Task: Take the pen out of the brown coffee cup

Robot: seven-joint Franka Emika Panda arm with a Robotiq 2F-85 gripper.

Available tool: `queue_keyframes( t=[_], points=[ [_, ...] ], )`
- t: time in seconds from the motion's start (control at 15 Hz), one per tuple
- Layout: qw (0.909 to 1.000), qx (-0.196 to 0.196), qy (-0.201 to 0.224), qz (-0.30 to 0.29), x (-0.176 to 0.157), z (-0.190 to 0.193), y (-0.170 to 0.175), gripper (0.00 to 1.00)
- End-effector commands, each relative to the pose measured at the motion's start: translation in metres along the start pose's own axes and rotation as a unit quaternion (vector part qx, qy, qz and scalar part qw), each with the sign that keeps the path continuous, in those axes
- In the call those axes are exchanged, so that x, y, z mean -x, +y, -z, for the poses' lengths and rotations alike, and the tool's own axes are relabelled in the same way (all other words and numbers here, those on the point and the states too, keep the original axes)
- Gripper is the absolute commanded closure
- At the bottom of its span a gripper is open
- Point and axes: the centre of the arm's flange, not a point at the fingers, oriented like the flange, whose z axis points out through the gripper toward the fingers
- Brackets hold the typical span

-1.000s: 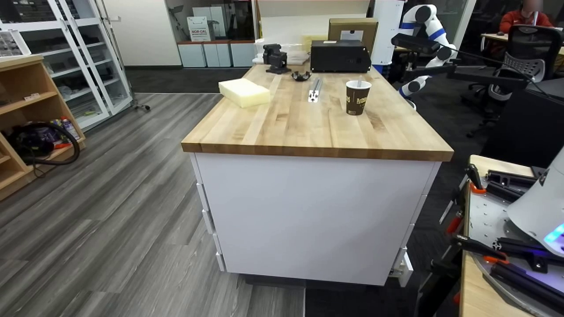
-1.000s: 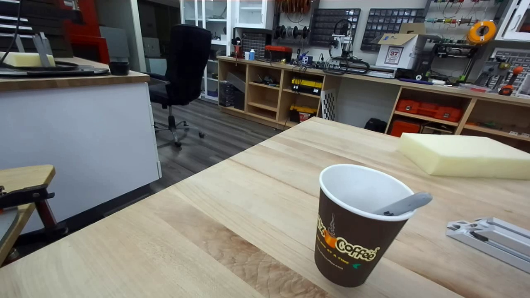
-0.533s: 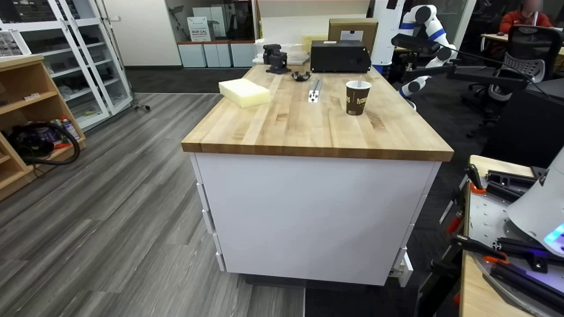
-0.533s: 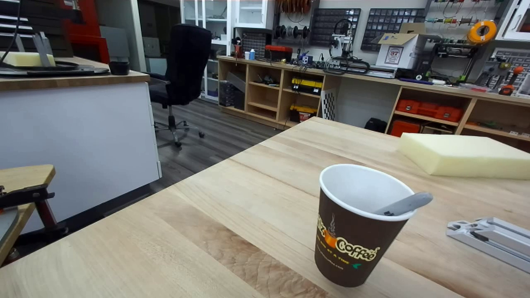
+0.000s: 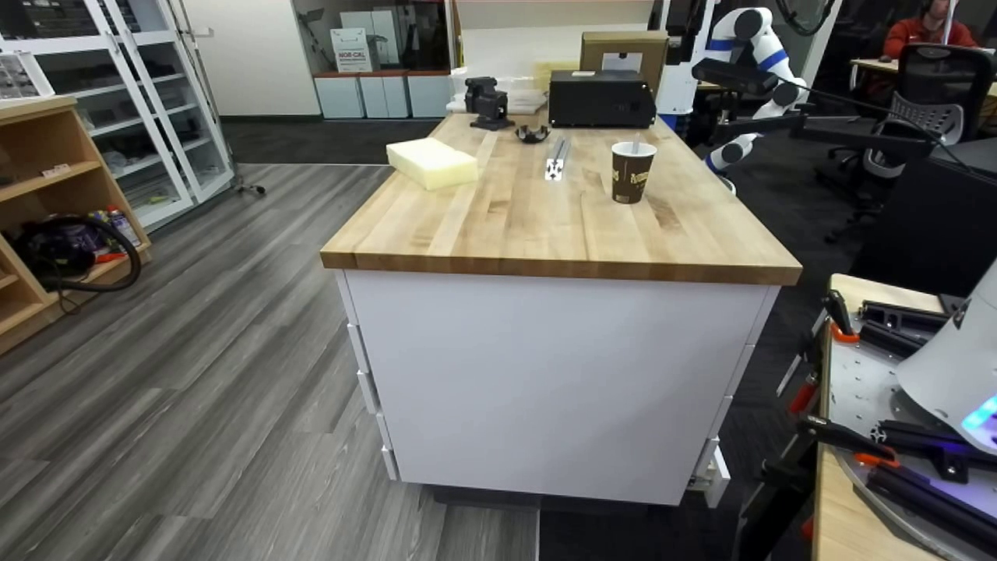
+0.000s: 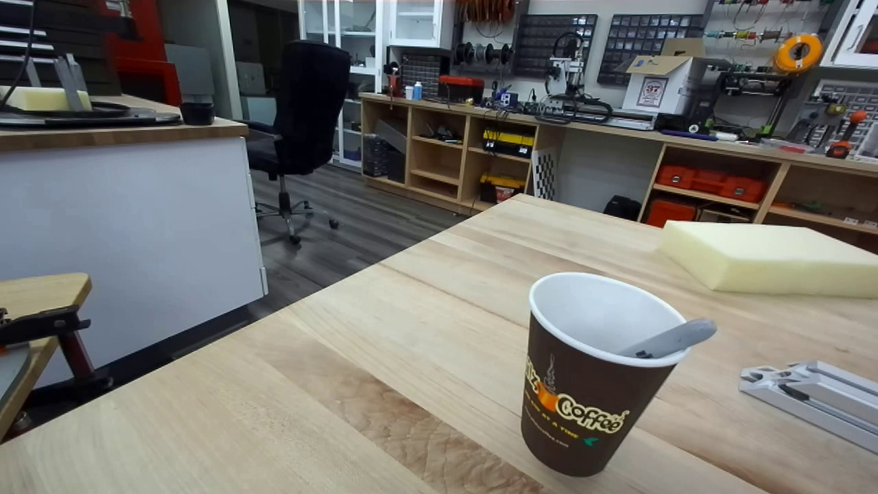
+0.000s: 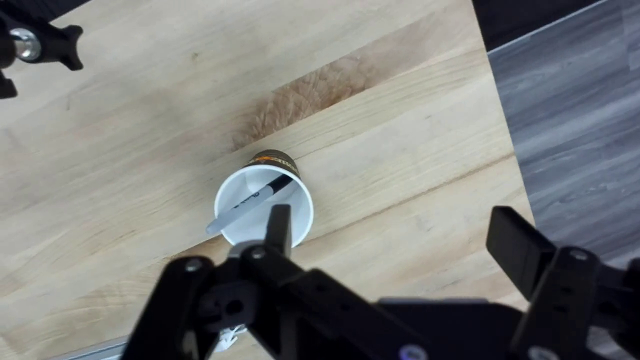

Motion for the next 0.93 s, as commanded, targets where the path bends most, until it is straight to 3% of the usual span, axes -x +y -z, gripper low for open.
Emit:
queue_keyframes(
  t=[0.0,0.2,0.27,0.87],
  points=[
    [0.9986,0.025,-0.028,0.037,-0.006,0.004,0.039,0.0],
    [0.9971,0.036,-0.027,0.062,-0.004,0.004,0.063,0.0],
    [0.9985,0.027,-0.02,0.044,0.002,-0.004,0.047,0.0],
    [0.9978,0.03,-0.018,0.057,-0.007,-0.021,0.06,0.0]
  ],
)
